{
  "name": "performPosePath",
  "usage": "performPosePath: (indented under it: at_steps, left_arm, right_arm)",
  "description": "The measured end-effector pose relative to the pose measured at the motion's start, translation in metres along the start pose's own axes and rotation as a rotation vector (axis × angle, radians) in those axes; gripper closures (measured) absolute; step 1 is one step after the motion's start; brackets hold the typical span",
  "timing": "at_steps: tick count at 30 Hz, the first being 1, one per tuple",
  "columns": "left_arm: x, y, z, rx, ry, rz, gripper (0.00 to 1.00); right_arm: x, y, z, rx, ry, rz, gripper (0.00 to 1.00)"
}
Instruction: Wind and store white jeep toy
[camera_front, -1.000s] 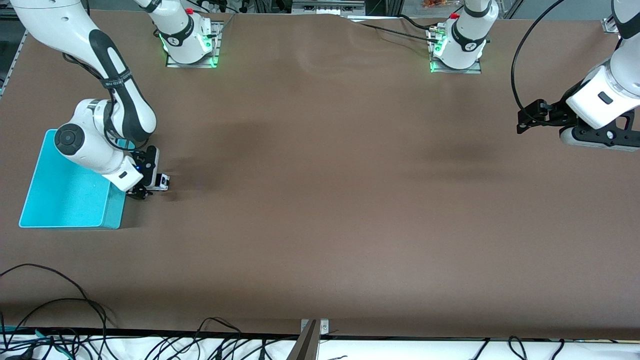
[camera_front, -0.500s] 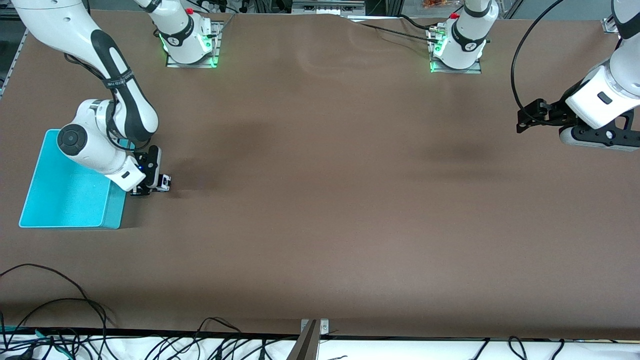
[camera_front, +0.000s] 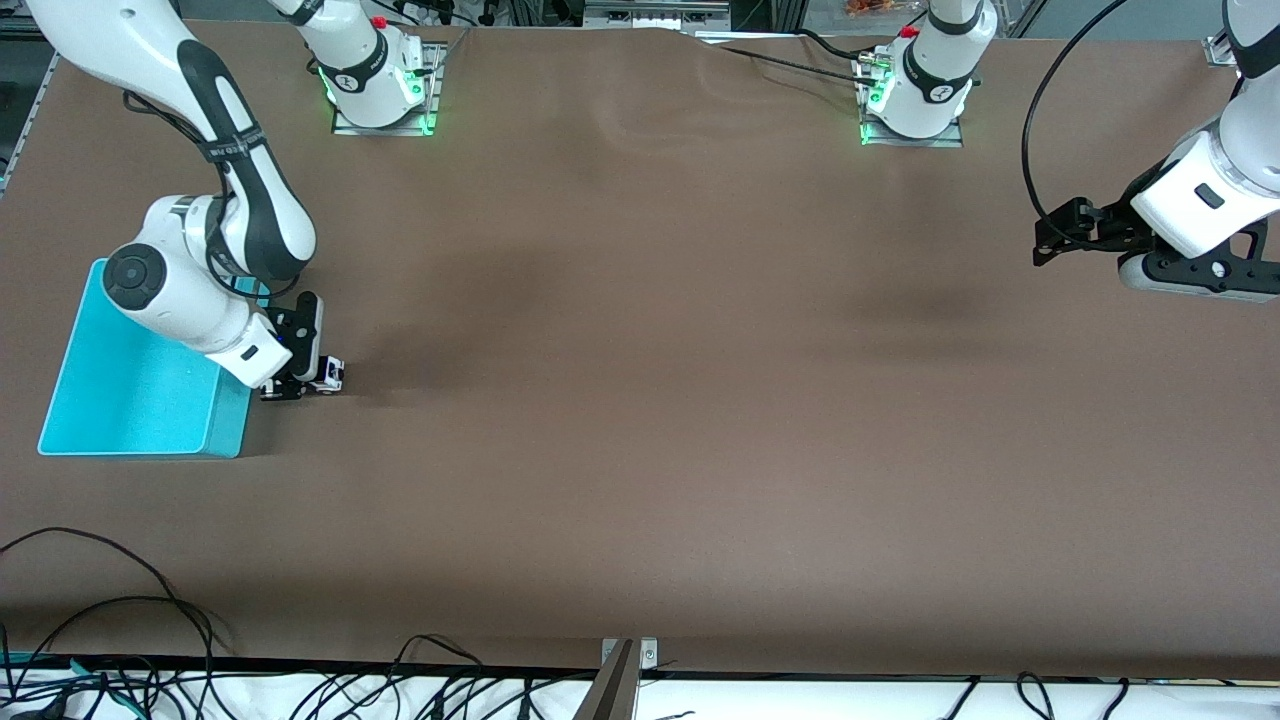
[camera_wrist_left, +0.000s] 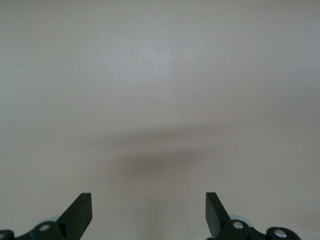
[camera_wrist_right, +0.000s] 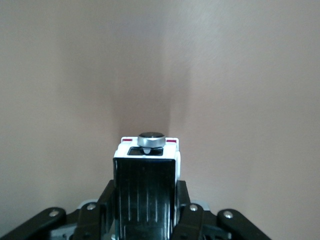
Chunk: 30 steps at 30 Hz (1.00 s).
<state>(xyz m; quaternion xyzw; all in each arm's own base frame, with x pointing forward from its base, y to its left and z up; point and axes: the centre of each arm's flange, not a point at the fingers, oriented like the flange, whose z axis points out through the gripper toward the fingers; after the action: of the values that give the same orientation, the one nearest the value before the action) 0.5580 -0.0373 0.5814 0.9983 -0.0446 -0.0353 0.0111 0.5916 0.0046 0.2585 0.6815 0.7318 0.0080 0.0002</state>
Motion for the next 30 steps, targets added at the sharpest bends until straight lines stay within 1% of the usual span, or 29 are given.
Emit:
performPosePath:
  at_steps: [9,13,16,20,30]
  left_arm:
    - [0.0,0.0,0.0,0.0,-0.001,0.0,0.0]
    - [-0.001,0.0,0.001,0.0,-0.007,0.0,0.0]
    - [-0.001,0.0,0.001,0.0,-0.008,0.0,0.0]
    - [-0.001,0.0,0.001,0.0,-0.009,0.0,0.0]
    - [-0.001,0.0,0.001,0.0,-0.011,0.0,0.0]
  right_arm:
    - [-0.002,0.031,-0.069,0.042,0.002,0.001,0.5]
    - [-0.013,0.037,-0.092,0.054,-0.002,0.018,0.5]
    - [-0.031,0.037,-0.103,0.062,-0.01,0.046,0.5]
    - [-0.063,0.029,-0.114,0.092,-0.02,0.078,0.5]
    - [-0.142,0.004,-0.119,0.129,-0.037,0.041,0.5]
